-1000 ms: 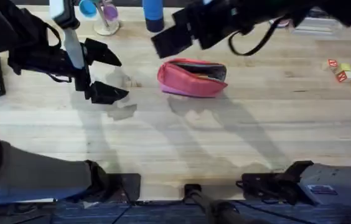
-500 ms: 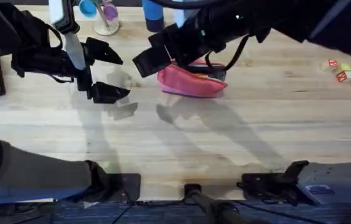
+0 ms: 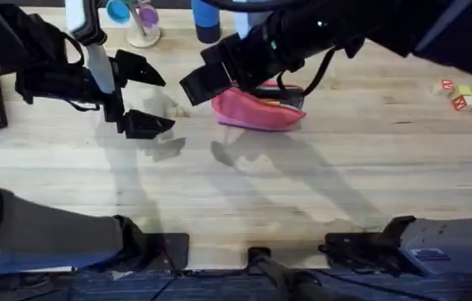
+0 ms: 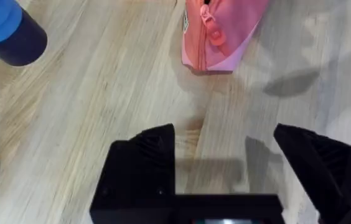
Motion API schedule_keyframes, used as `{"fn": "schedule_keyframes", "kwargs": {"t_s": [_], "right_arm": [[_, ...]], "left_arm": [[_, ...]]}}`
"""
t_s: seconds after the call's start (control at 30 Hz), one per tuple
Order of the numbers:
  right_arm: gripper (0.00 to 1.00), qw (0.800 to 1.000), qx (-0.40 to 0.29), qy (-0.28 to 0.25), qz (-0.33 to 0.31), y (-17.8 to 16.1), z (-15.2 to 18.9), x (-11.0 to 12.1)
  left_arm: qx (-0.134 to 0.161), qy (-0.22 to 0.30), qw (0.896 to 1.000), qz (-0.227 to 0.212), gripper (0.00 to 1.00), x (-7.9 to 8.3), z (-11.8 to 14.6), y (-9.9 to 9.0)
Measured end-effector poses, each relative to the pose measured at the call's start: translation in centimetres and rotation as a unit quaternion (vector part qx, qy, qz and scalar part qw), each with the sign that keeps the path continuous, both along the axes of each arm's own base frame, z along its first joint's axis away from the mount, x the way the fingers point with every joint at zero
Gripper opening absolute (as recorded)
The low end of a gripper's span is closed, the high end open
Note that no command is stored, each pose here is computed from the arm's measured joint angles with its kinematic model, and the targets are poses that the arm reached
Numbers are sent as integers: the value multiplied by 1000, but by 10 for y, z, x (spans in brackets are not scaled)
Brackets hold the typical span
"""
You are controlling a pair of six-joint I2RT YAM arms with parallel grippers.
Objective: Unzip the bag, pick up the pens from the table one at a time and place them inside, then zip the bag closed.
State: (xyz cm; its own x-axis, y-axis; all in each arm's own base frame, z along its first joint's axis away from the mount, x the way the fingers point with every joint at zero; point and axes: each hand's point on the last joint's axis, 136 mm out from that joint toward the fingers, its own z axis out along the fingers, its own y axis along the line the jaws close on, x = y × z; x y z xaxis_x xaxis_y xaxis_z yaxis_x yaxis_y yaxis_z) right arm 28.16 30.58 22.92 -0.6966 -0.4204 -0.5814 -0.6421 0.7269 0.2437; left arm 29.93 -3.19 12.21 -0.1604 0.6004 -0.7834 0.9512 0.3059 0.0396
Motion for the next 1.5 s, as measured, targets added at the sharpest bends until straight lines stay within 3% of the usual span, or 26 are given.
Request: {"fn": "schedule_keyframes", "kwargs": {"t_s": [0.3,0.57,0.9,1.5], "right_arm": [[998,999,10,13,-45,0,-2,8],[997,986,-6,87,-141,2,-45,20],[997,972,-13,134,-193,7,-75,25],[998,970,-10,91,-224,29,-93,43]], "left_arm": [[0,0,1000,0,993,0,0,0],[-1,2,1000,0,993,-1,0,0],[-1,2,1000,0,994,-1,0,0],[-1,2,1000,0,993,-1,0,0]]}}
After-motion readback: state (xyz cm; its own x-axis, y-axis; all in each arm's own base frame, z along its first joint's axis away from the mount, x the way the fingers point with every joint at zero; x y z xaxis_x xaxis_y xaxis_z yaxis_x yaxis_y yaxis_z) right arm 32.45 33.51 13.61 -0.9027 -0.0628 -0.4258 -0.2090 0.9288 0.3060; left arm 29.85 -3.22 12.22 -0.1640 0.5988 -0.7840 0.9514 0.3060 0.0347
